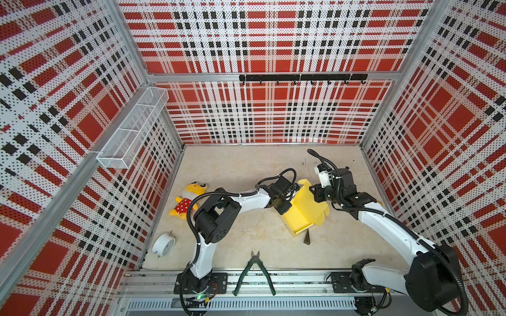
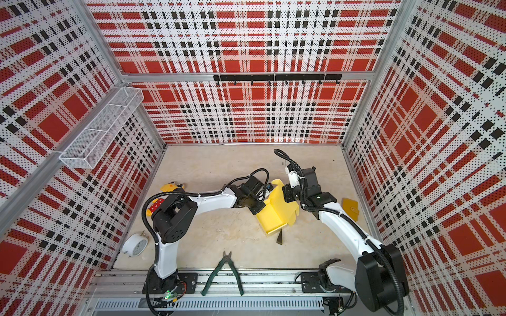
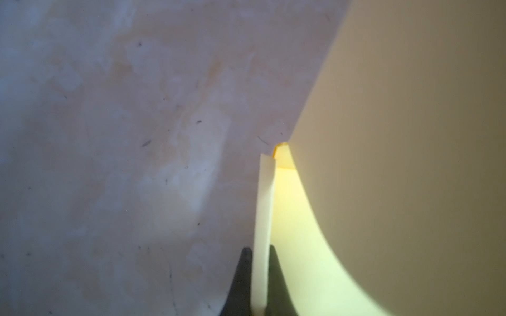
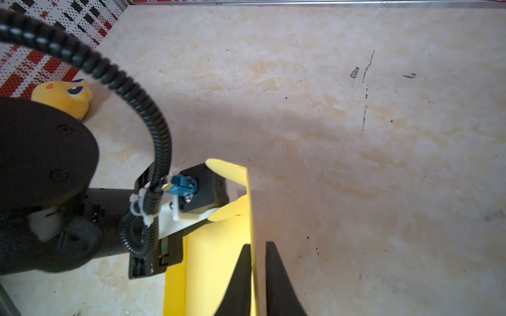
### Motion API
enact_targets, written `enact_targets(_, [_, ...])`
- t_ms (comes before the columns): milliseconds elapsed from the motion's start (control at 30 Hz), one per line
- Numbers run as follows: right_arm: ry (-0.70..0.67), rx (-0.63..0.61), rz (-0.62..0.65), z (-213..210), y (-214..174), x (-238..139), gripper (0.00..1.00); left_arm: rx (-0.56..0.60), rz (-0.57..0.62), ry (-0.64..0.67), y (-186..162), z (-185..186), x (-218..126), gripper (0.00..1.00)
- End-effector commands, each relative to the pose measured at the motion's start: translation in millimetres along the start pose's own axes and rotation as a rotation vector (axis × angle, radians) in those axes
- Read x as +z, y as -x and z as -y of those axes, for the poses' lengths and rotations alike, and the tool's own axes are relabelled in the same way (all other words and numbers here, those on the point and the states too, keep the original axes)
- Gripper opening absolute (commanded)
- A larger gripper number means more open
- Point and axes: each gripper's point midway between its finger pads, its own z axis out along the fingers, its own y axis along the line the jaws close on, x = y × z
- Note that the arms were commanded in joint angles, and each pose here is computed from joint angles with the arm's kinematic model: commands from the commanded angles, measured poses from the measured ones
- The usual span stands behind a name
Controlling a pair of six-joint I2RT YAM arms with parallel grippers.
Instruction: Fold the paper box
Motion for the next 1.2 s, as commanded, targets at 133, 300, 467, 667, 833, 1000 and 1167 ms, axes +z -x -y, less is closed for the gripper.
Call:
enact_targets(133, [0.034, 0.009, 0.069, -7.8, 15.4, -13.3, 0.13, 0.031, -0.147, 0.025, -40.2, 1.7, 10.7, 0.00])
enact_targets(300, [0.052, 0.028, 0.063, -9.6, 13.3, -8.6, 0.14, 0.029, -0.125, 0.046, -32.4, -2.5, 2.7, 0.20])
enact_targets(467, [0.062, 0.041, 0.042, -10.7, 7.5, -4.1, 0.18, 0.032, -0.094, 0.076, -21.9, -7.7, -11.1, 0.43])
enact_targets(667, [0.055, 0.046, 0.048, -10.9, 5.9, -6.7, 0.23, 0.007, -0.066, 0.083, -17.8, -16.3, -25.2, 0.47])
enact_targets(833, [0.068, 0.031, 0.055, -20.0, 7.5, -9.8, 0.29, -0.033, -0.022, 0.029, -10.4, -14.0, -39.7, 0.59])
enact_targets(1000, [0.087, 0.009, 0.045, -33.3, 2.5, -6.7, 0.37, -0.102, 0.034, -0.054, -0.6, -14.3, -53.2, 0.68])
enact_targets(1167, [0.101, -0.008, 0.026, -41.5, -5.1, -1.7, 0.38, -0.175, 0.102, -0.106, 6.8, -24.0, -75.3, 0.71])
